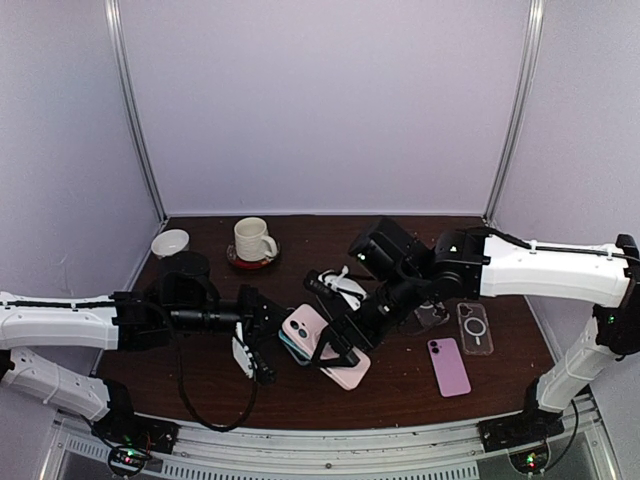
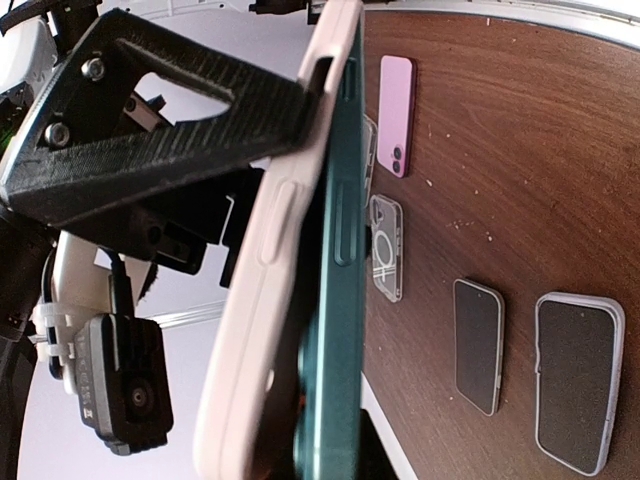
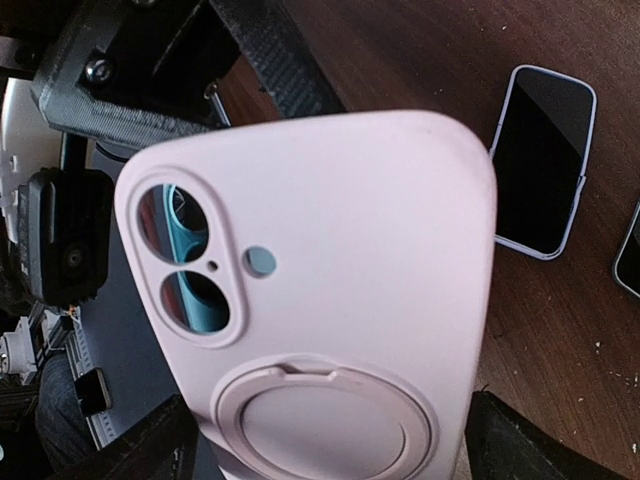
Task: Take the phone out of the phone case
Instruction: Remove the phone case from the phone.
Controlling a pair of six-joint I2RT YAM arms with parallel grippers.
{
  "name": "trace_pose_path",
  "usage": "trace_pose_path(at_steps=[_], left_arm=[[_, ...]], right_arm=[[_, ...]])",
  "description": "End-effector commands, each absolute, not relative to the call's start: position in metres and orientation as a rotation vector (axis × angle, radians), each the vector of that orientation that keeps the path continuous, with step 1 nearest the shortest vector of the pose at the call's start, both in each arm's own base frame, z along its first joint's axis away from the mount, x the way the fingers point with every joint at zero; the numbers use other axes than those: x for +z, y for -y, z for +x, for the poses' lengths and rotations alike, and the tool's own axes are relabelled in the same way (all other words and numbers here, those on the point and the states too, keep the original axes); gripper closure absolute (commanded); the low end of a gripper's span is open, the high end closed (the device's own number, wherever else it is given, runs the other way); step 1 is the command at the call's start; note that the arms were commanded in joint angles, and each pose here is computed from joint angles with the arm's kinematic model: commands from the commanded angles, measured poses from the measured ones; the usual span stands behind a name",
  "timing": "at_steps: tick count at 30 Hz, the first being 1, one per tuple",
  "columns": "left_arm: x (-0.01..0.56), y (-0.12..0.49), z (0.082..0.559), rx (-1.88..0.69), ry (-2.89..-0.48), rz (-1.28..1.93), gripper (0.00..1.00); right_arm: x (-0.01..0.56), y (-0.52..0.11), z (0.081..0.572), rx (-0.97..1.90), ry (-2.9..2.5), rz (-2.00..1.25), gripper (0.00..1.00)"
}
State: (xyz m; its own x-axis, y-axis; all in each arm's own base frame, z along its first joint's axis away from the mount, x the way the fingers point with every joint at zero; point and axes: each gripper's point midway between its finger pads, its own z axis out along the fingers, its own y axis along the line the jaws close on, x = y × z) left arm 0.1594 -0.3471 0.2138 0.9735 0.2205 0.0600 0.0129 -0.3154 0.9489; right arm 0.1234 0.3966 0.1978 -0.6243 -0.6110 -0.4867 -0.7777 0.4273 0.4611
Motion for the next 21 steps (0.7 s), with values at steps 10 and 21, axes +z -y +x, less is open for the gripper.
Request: trace_pose_path(at_steps=[10,21], left_arm=[[0.253,0.353,0.162,0.255,-0.135,1.756,1.00],[0.256,0.352,0.162,0.262,-0.134,1.749,1.00]], right_arm=[[0.208,-0.399,0.127,0.992,-2.395,-1.159,0.17],[0.207,-0.393,0.125,1.002,-2.405,-1.126,0.24]])
